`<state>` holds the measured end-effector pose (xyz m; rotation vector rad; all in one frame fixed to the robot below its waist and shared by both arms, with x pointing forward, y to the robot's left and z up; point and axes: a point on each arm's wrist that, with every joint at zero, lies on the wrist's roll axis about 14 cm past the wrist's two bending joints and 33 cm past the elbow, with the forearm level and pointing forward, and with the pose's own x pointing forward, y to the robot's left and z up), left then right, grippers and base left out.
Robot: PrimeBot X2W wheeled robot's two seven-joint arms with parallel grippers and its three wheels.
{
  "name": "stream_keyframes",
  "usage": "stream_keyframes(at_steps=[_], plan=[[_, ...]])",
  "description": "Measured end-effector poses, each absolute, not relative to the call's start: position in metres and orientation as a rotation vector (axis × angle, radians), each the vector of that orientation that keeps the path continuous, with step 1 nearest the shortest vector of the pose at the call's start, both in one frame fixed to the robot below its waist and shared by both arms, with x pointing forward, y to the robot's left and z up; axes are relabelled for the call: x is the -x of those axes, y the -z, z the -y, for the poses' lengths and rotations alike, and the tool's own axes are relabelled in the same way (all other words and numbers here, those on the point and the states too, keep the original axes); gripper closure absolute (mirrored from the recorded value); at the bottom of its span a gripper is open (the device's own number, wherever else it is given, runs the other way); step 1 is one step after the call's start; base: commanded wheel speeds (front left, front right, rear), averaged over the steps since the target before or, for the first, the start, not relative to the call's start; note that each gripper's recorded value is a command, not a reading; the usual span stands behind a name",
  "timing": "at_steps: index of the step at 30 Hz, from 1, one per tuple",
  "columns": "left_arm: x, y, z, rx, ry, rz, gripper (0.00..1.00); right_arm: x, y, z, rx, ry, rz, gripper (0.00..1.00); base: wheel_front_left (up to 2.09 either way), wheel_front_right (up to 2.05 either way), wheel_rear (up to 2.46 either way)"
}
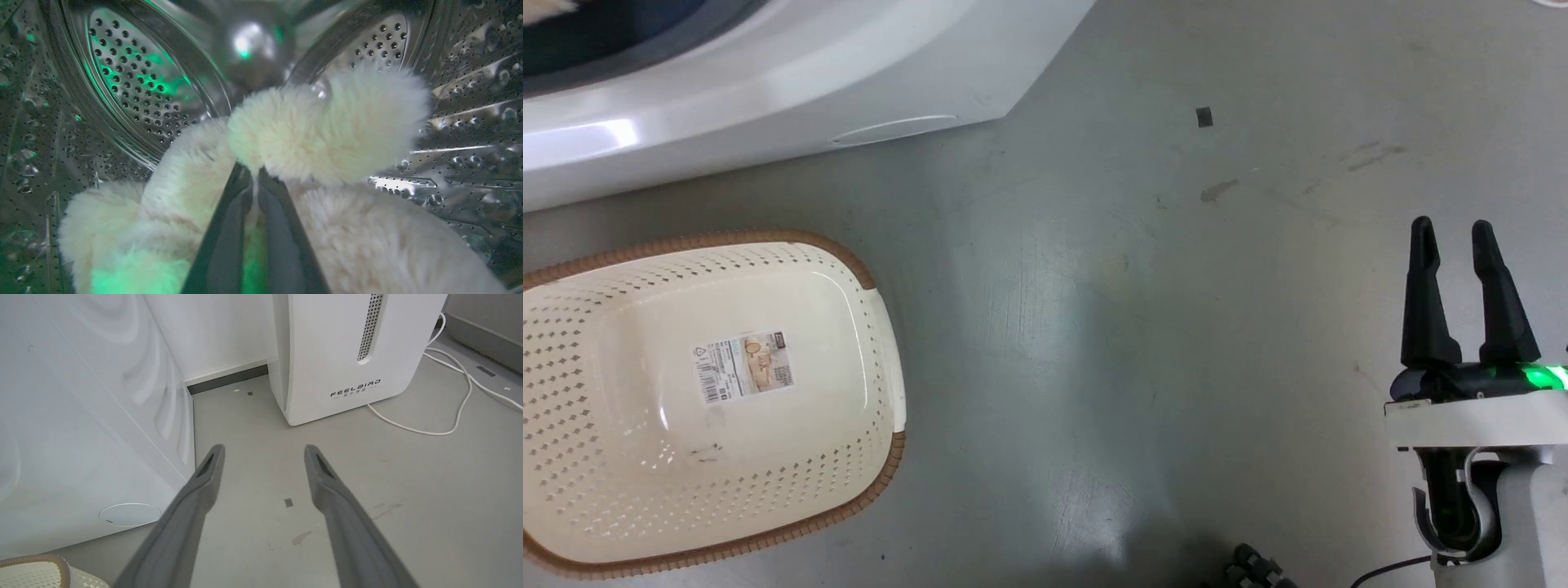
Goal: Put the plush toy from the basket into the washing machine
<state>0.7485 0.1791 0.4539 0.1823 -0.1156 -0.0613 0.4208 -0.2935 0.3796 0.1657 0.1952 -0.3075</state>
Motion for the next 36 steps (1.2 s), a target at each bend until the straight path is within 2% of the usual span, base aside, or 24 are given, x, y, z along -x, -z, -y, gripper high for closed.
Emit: stream_keyframes(at_steps=[2, 3, 4, 18, 36], plan=[[-0.752, -0.453, -0.178, -0.178, 0.061, 0.12, 1.0, -0.421, -0.377, 0.293, -0.163, 0.307, -0.202, 0.0, 0.0, 0.0, 0.0], [-0.753, -0.452, -0.178, -0.178, 0.059, 0.12, 0.89, -0.421, -0.376, 0.293, -0.163, 0.306, -0.205, 0.0, 0.0, 0.0, 0.0], [-0.753, -0.452, -0.178, -0.185, 0.056, 0.121, 0.0, -0.421, -0.375, 0.292, -0.163, 0.305, -0.208, 0.0, 0.0, 0.0, 0.0], [-0.733, -0.451, -0.185, -0.162, 0.043, 0.071, 0.0, -0.43, -0.388, 0.279, -0.181, 0.261, -0.168, 0.0, 0.0, 0.0, 0.0], [-0.638, -0.488, -0.191, -0.098, 0.032, 0.075, 0.0, -0.427, -0.444, 0.251, -0.193, 0.167, -0.036, 0.0, 0.0, 0.0, 0.0]])
